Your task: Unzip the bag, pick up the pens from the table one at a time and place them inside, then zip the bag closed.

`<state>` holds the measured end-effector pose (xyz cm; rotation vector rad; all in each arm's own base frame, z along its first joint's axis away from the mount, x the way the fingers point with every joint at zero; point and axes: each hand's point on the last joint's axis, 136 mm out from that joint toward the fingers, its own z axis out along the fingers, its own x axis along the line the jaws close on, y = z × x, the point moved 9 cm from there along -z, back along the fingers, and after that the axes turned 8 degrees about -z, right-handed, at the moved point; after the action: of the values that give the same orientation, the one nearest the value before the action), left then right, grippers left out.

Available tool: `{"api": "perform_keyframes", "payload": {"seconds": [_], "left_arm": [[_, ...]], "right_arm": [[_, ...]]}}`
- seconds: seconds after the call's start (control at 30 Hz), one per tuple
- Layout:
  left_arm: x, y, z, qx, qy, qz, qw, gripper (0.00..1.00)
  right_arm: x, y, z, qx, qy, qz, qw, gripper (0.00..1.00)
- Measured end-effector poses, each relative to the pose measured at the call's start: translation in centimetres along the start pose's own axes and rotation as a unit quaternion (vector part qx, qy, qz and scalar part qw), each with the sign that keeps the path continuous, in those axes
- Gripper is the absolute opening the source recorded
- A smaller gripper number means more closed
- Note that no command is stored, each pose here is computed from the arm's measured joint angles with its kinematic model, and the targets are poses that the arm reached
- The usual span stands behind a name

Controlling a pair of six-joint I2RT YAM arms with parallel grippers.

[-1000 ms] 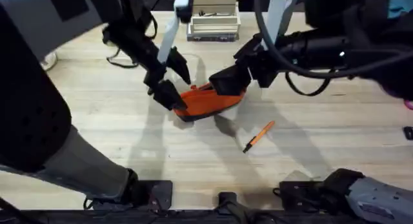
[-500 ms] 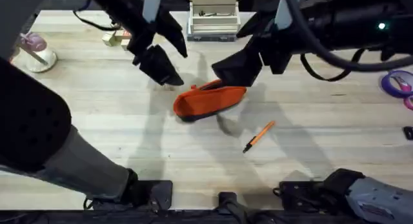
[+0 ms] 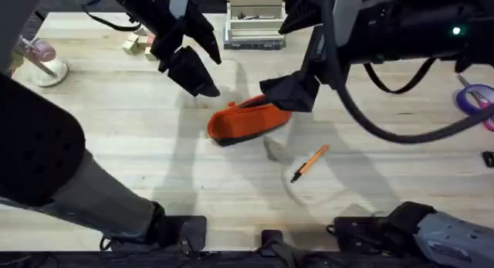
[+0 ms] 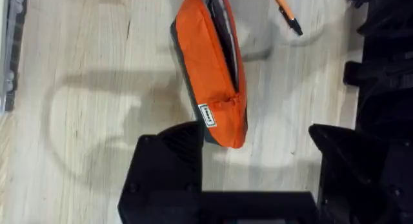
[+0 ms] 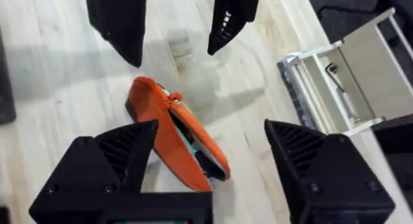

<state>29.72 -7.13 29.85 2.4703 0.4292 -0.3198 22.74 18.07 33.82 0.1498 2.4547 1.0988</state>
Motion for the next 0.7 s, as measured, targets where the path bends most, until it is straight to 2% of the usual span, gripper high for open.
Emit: {"api": "perform_keyframes", "payload": {"seconds": [0.27, 0.7], "left_arm": [[-0.2, -0.1, -0.2, 0.011, 0.009, -0.004, 1.0, 0.995], [-5.0, 0.3, -3.8, 0.006, 0.094, -0.017, 0.995, 0.995]], "right_arm": [[-0.1, -0.2, 0.5, 0.006, 0.004, -0.033, 0.999, 0.998], [-0.4, -0.1, 0.9, 0.004, 0.001, -0.049, 0.999, 0.998]]}}
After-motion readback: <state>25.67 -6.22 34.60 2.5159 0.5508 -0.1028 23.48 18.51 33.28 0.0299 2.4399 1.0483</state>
